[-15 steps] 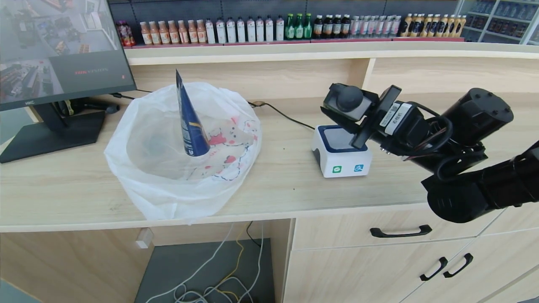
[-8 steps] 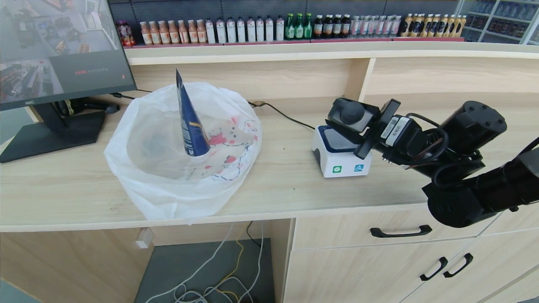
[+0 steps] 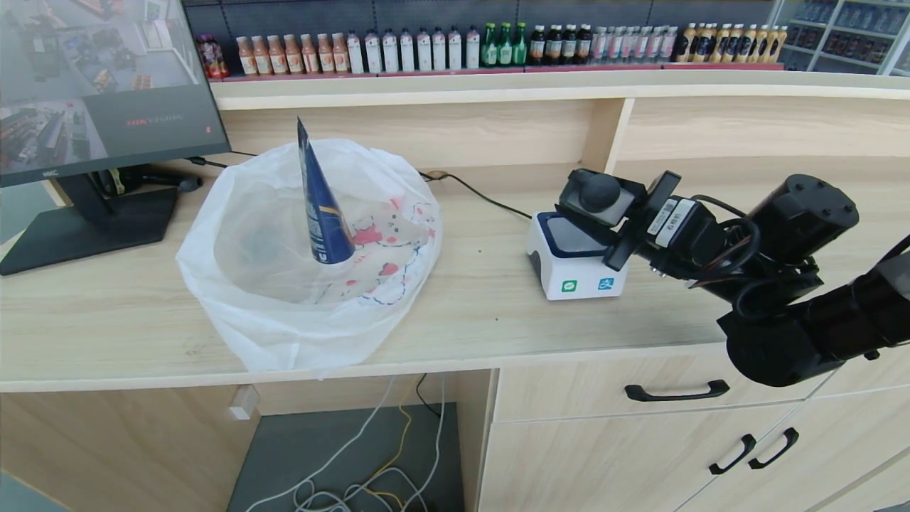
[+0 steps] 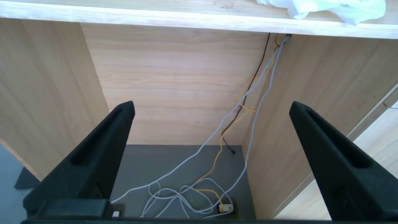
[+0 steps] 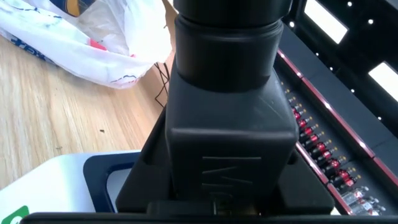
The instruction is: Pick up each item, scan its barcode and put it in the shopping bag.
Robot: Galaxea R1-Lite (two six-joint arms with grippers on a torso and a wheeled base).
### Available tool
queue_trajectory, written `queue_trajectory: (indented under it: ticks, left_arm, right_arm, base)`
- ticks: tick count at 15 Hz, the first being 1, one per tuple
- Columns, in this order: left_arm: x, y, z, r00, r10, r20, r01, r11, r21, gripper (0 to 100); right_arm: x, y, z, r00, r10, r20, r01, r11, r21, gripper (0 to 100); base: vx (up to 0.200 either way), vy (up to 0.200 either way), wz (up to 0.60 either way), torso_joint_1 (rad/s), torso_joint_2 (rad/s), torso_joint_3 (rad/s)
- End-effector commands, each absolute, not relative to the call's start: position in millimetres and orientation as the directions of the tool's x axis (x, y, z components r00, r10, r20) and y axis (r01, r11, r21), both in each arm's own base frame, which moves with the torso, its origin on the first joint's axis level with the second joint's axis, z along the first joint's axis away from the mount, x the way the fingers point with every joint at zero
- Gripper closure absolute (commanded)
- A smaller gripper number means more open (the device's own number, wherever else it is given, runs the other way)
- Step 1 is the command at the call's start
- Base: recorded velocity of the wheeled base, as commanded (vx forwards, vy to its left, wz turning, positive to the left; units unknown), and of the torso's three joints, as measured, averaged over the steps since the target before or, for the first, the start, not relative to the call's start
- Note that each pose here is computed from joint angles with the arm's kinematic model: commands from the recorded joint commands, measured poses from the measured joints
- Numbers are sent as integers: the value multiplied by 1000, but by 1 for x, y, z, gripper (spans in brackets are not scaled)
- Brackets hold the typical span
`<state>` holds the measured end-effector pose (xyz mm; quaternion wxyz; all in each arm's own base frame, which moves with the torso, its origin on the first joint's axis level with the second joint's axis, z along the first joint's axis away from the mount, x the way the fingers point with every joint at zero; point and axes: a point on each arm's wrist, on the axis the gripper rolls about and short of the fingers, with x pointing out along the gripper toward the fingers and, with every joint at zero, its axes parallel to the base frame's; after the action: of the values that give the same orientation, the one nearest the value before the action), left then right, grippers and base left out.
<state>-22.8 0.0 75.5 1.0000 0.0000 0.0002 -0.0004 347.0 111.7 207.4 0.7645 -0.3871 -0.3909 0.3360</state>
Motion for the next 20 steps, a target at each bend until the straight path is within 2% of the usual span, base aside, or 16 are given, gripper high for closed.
queue_trajectory:
  ticks: [1,20]
  left_arm:
    - [-23,0,75,1000,0,0,0,1000,0,0]
    - [-23,0,75,1000,-2,0,2,1000,0,0]
  right_arm:
    - [348,112,204,472,818,330,-220,471,-854,100]
    - [350,113,193,494,807,323,-232,480,-846,100]
  base:
    - [0,0,0,0,0,0]
    - [0,0,0,0,0,0]
